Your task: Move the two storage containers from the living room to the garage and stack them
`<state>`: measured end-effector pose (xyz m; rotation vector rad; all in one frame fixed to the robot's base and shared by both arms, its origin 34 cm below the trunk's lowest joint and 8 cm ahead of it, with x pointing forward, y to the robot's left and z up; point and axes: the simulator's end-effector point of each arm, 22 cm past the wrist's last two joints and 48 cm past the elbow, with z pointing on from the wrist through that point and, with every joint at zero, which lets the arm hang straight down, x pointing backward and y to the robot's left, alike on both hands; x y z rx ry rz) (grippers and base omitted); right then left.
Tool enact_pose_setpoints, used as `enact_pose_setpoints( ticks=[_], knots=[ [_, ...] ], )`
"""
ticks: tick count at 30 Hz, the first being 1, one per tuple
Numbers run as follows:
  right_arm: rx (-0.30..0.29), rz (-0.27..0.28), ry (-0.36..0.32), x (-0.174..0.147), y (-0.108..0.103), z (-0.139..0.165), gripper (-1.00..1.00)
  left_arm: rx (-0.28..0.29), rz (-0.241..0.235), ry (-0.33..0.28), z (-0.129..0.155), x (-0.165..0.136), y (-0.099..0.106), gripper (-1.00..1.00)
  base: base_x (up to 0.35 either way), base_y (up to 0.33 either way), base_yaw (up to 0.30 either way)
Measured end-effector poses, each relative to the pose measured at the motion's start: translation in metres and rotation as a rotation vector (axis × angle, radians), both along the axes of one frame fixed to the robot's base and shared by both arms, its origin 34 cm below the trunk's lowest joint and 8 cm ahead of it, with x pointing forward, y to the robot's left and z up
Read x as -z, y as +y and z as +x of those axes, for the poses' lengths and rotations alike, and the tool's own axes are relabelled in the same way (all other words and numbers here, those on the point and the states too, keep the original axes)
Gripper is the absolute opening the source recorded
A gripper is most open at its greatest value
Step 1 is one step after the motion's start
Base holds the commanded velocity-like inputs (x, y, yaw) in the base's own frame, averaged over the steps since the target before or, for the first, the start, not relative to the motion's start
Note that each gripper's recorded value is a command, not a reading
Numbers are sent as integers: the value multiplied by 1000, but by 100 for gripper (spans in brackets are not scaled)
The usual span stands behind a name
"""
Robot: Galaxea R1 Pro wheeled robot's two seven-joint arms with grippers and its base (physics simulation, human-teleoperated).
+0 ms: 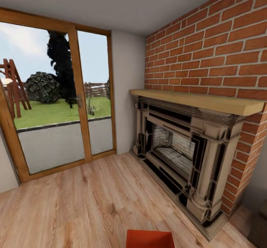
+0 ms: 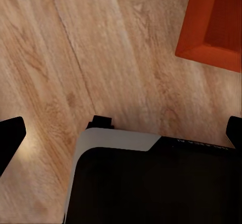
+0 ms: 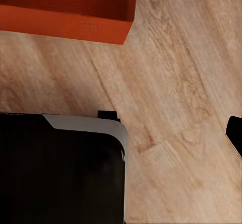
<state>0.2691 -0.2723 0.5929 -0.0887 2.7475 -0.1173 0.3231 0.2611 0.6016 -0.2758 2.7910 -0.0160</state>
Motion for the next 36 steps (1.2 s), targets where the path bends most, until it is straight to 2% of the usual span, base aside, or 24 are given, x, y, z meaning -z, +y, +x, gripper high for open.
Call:
enact_pose_setpoints(
  ticks=[4,12,27,36],
  knots=[
    [2,-1,0,0,0,0,100,0,0,-1,0,0,0,100,269,-131,0],
    [3,0,1,0,0,0,100,0,1,-8,2,0,0,100,34,-25,0],
    [3,-1,0,0,0,0,100,2,0,-8,2,0,-1,100,0,-261,0],
    [5,0,0,0,1,0,100,0,2,-11,3,-1,0,100,0,-50,-38]
  ],
)
